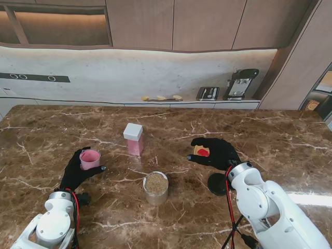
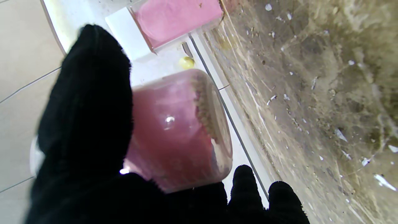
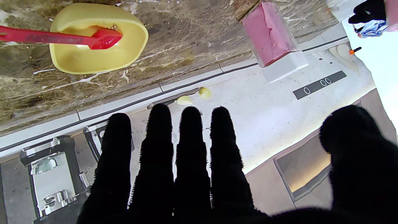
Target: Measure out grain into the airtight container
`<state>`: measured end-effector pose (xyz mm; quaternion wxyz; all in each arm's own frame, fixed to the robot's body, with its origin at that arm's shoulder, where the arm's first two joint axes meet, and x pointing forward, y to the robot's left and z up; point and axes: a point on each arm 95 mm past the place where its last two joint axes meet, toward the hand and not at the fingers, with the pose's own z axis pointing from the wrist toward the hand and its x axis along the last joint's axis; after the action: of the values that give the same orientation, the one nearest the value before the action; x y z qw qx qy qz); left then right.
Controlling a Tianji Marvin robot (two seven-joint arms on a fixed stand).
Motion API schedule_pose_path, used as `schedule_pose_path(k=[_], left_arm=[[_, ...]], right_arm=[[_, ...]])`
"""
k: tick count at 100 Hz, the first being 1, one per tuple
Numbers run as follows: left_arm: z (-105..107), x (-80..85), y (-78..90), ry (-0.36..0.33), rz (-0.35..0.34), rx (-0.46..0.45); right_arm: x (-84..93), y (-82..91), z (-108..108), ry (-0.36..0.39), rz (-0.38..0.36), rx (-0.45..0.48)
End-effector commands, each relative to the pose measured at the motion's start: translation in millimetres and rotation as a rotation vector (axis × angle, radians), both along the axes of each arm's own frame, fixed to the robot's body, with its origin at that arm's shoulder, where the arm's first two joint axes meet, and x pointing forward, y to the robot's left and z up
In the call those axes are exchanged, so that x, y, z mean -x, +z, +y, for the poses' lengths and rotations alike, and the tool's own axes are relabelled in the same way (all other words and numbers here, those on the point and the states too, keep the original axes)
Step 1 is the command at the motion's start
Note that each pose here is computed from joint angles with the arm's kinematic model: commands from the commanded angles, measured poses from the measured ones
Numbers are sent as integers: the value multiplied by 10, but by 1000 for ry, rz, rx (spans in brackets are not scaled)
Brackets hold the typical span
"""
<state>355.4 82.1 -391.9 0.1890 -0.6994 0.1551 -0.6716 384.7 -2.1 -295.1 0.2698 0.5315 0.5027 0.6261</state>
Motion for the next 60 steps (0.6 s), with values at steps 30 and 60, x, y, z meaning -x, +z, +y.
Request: schedule_pose_path(k=[30,60], left_arm=[[-44,-133,-215,-4,91,-8],[-134,-212,-311,37,78,12]], right_arm=[[-4,-97,-19,-8,0,-3],[-12,-137,-35,-22,8,8]])
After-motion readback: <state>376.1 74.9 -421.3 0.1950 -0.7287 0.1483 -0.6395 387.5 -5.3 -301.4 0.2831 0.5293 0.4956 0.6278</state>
